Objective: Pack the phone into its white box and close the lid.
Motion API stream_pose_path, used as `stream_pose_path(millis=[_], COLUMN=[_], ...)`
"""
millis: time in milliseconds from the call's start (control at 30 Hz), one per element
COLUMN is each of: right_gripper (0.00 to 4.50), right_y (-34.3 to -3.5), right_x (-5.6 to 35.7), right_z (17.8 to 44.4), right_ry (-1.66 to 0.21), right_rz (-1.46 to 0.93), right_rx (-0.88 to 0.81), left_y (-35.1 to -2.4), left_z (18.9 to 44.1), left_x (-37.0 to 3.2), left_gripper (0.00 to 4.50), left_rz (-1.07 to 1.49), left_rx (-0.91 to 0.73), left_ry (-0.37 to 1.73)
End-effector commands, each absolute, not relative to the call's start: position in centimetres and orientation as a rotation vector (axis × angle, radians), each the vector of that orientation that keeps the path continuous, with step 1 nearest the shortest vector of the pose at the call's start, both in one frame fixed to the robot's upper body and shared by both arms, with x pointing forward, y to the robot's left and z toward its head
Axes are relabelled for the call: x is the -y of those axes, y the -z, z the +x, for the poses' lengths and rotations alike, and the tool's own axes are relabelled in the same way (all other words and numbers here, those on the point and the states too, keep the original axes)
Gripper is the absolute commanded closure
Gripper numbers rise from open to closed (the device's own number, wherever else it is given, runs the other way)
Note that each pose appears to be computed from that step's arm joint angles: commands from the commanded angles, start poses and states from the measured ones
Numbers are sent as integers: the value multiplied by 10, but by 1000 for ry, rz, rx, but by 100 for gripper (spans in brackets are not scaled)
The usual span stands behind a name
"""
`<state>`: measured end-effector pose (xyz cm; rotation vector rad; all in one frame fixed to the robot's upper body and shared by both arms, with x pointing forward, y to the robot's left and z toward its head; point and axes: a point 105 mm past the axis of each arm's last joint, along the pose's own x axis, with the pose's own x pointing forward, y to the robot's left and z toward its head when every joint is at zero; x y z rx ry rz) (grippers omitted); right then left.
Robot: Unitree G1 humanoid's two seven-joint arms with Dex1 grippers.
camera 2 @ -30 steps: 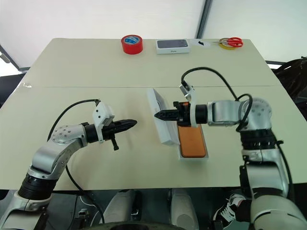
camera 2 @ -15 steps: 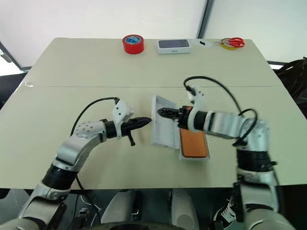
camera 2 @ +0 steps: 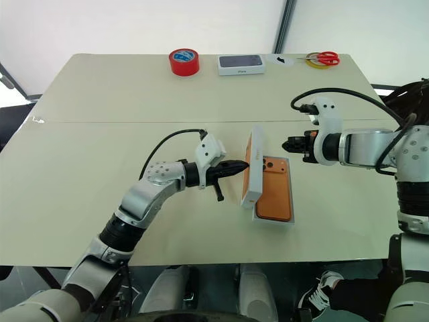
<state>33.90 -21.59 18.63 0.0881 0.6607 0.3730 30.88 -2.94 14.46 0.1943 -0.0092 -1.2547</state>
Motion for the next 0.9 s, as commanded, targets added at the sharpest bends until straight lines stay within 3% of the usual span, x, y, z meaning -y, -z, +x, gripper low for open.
stream_pose_path(millis=[33,467,700,900], right_gripper=[446,446,446,446], right_y=[-200,-192,-187,-186], right_x=[226,245,245,249], right_z=[342,345,348,346], right_ry=[-341,-318,-329,-321], right_rz=[-61,-432,-462,-496], right_rx=[-589,-529,-527,-531], left_y=[-149,-157,-149,-148], left_z=[303,316,309,309], left_x=[40,29,56,53], left_gripper=[450,450,450,450], left_rz=[215,131,177,145], left_rx=[42,35,12,0], left_ry=[1297,1232,1298,1284])
